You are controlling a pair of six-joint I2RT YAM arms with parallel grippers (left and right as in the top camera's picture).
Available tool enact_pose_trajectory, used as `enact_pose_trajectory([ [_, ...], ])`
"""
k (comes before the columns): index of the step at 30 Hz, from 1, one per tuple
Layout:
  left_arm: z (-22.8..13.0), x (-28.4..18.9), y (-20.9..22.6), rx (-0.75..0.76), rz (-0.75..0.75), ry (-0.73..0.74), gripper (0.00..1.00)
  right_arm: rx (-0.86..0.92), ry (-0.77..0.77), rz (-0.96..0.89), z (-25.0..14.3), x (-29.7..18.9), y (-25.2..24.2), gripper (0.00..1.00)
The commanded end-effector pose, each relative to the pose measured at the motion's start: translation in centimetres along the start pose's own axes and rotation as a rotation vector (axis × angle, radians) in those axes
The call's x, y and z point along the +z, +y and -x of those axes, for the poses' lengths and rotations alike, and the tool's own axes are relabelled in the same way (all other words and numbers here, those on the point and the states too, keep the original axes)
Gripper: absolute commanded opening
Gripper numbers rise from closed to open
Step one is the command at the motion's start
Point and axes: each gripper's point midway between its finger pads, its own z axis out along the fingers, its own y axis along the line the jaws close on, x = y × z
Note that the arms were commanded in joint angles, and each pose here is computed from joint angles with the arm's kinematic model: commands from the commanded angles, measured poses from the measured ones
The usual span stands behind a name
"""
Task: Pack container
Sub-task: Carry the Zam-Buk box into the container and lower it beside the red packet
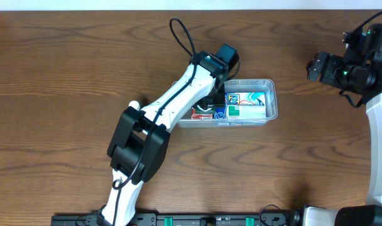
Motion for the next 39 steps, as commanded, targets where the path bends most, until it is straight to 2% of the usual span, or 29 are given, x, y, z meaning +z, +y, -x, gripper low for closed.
enact_pose_trajectory([
  [1,0.3,0.9,0.4,-0.023,0.022,-0.010,0.63,0.016,0.002,-0.004,0.0,0.1,-0.3,0.99],
  [31,0.9,1.8,1.3,-0.050,0.021,-0.012,0.65,0.016,0.002,-0.004,0.1,0.1,-0.3,0.99],
  [32,0.9,1.8,1.3,-0.049,0.021,-0.012,0.66,0.016,0.002,-0.004,0.1,0.1,-0.3,0.99],
  [34,0.8,1.8,1.3,-0.049,0.021,-0.012,0.73,0.016,0.002,-0.004,0.1,0.1,-0.3,0.99],
  [39,0.8,1.8,1.2,-0.048,0.018,-0.010,0.78,0.016,0.002,-0.004,0.1,0.1,-0.3,0.99],
])
